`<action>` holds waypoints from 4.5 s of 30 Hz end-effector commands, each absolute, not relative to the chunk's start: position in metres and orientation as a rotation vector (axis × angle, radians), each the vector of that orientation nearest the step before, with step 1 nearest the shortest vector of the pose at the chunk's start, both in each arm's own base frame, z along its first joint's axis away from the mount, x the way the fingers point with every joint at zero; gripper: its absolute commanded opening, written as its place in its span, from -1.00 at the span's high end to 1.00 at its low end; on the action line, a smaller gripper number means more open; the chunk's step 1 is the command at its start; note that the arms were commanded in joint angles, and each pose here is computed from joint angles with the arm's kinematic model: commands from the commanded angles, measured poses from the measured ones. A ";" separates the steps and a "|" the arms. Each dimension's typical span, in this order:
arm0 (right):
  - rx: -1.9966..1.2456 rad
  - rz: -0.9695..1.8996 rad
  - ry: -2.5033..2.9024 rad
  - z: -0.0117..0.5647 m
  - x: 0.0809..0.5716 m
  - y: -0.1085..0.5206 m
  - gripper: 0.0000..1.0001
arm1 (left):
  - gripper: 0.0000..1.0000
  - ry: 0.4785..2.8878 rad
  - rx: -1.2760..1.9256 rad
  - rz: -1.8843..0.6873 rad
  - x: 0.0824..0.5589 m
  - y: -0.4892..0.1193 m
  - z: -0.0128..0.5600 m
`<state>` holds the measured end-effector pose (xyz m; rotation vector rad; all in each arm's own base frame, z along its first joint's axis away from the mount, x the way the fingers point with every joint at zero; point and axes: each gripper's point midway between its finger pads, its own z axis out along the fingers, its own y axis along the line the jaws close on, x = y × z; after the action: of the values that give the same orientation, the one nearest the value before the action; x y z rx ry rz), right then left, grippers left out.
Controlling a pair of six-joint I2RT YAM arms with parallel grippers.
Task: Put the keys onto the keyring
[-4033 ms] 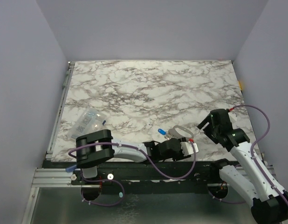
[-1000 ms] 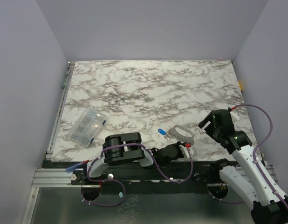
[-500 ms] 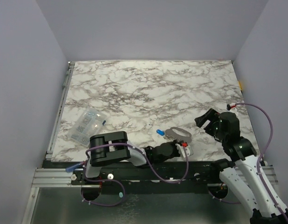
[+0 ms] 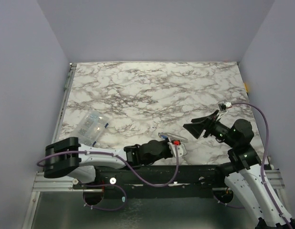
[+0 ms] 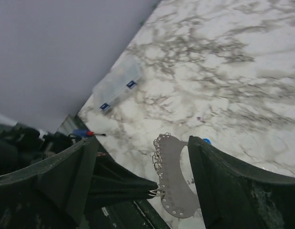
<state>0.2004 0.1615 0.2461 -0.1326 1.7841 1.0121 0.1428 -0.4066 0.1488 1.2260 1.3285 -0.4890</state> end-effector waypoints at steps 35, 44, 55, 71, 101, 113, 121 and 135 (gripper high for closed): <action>-1.202 1.514 1.430 0.260 0.103 0.311 0.22 | 1.00 1.205 1.346 -0.690 0.084 -0.288 0.239; -1.207 1.491 1.464 0.251 0.100 0.311 0.24 | 1.00 1.235 1.318 -0.718 0.089 -0.288 0.241; -1.203 1.455 1.502 0.242 0.103 0.313 0.24 | 1.00 1.213 1.303 -0.788 0.087 -0.290 0.249; -1.126 1.391 1.501 0.248 0.111 0.308 0.25 | 1.00 1.229 1.309 -0.792 0.091 -0.291 0.244; -1.120 1.264 1.560 0.254 0.121 0.299 -0.02 | 1.00 1.218 1.318 -0.807 0.092 -0.290 0.245; -1.192 1.366 1.590 0.241 0.108 0.305 0.03 | 1.00 1.224 1.299 -0.815 0.094 -0.288 0.248; -1.199 1.393 1.594 0.239 0.107 0.308 0.03 | 1.00 1.228 1.283 -0.824 0.096 -0.288 0.249; -1.199 1.416 1.569 0.242 0.108 0.314 0.23 | 1.00 1.242 1.290 -0.828 0.096 -0.290 0.245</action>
<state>0.1122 0.3094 0.2332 -1.1802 1.6185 1.3851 0.0992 -0.2857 0.2355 1.3048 1.2787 -0.7919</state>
